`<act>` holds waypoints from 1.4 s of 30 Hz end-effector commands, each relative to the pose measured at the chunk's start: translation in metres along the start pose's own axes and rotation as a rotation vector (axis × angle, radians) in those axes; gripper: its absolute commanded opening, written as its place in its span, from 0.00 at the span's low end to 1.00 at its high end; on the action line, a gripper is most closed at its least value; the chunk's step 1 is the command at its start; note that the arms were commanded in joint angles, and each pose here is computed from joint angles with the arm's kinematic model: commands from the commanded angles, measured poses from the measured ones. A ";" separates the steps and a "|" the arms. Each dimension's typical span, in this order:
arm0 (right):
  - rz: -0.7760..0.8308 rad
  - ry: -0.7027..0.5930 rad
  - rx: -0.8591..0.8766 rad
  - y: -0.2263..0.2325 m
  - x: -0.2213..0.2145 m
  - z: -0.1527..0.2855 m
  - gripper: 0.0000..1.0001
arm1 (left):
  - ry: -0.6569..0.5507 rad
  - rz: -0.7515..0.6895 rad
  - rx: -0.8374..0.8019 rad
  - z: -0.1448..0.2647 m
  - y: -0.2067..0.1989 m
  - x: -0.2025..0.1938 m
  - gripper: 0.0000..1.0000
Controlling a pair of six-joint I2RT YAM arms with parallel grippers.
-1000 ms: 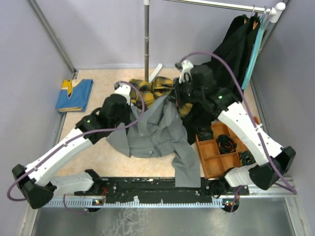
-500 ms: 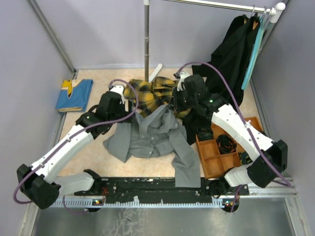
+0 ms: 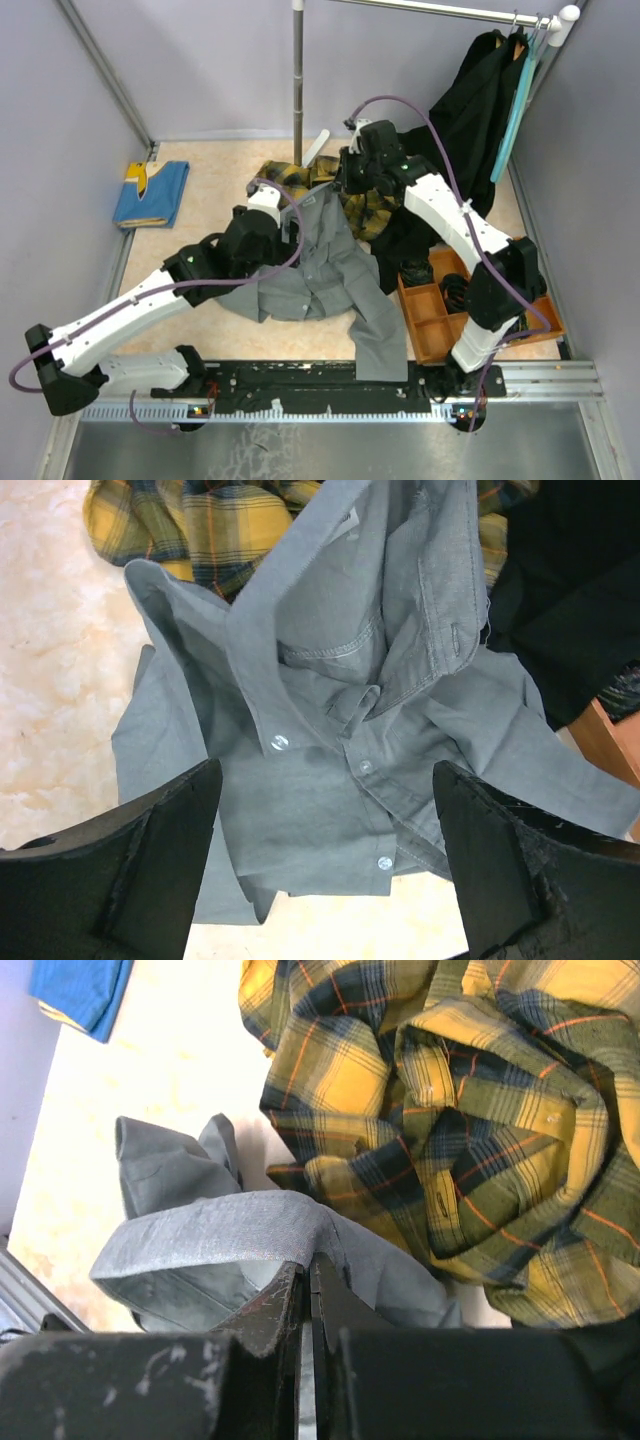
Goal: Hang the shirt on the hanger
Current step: Adjust the shirt at the center of the board.
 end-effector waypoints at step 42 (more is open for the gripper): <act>-0.022 -0.070 0.206 0.021 0.003 0.039 0.15 | -0.053 0.209 0.199 -0.094 0.032 -0.021 0.01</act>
Point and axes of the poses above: each gripper's point midway between its finger pads, its own z axis back along the fingers, its own y axis along the line the jaws close on, x = y × z, the point moved 9 cm from there along z, back along the fingers, and after that the axes turned 9 degrees about -z, right-handed, at the moved point
